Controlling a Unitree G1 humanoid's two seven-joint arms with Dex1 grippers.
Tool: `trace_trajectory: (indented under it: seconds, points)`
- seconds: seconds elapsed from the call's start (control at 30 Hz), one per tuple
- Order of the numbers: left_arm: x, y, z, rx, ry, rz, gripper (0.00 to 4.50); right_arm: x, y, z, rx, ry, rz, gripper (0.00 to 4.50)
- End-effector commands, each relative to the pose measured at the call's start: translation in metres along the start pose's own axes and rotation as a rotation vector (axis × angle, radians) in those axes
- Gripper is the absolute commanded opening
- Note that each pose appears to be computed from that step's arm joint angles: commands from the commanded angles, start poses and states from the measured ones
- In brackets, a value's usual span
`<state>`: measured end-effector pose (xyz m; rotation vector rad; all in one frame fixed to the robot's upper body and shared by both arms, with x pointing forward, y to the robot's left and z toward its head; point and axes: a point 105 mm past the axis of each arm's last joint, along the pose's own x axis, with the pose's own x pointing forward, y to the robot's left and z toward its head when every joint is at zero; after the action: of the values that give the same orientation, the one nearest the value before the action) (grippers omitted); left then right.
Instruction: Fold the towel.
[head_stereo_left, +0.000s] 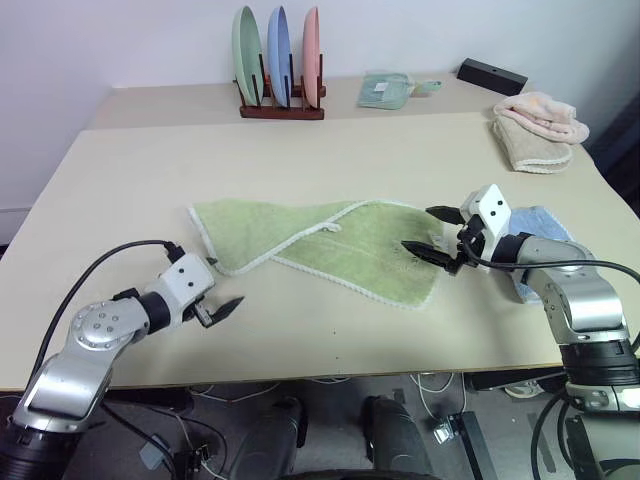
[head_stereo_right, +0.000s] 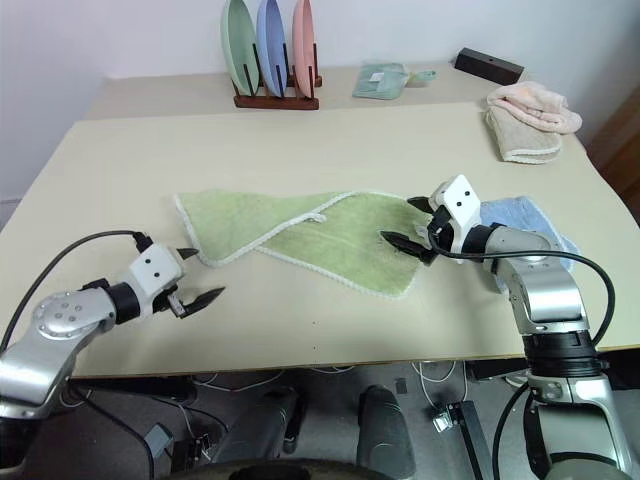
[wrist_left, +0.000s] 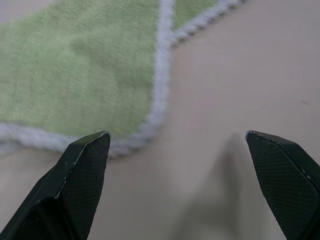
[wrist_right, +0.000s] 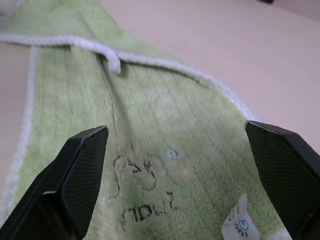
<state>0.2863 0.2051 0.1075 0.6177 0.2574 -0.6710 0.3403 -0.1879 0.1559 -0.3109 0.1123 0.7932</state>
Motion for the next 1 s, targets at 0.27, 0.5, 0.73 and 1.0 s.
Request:
trace_trajectory:
  seconds: [0.27,0.5,0.73,1.0]
  points:
    - [0.040,0.020,-0.014,0.006,0.018,0.041,4.43,0.003,0.004,0.012,-0.007,-0.077,-0.016,4.50]
    - [0.040,0.015,-0.013,-0.018,-0.031,0.040,3.20,0.005,0.003,0.013,-0.017,-0.080,-0.013,4.50]
    - [0.030,0.016,-0.015,-0.016,-0.029,0.065,0.05,0.006,0.000,0.013,-0.029,-0.079,-0.003,4.50]
    - [0.014,0.025,0.005,0.004,-0.101,0.122,0.05,0.014,-0.006,0.016,-0.089,-0.051,-0.005,4.50]
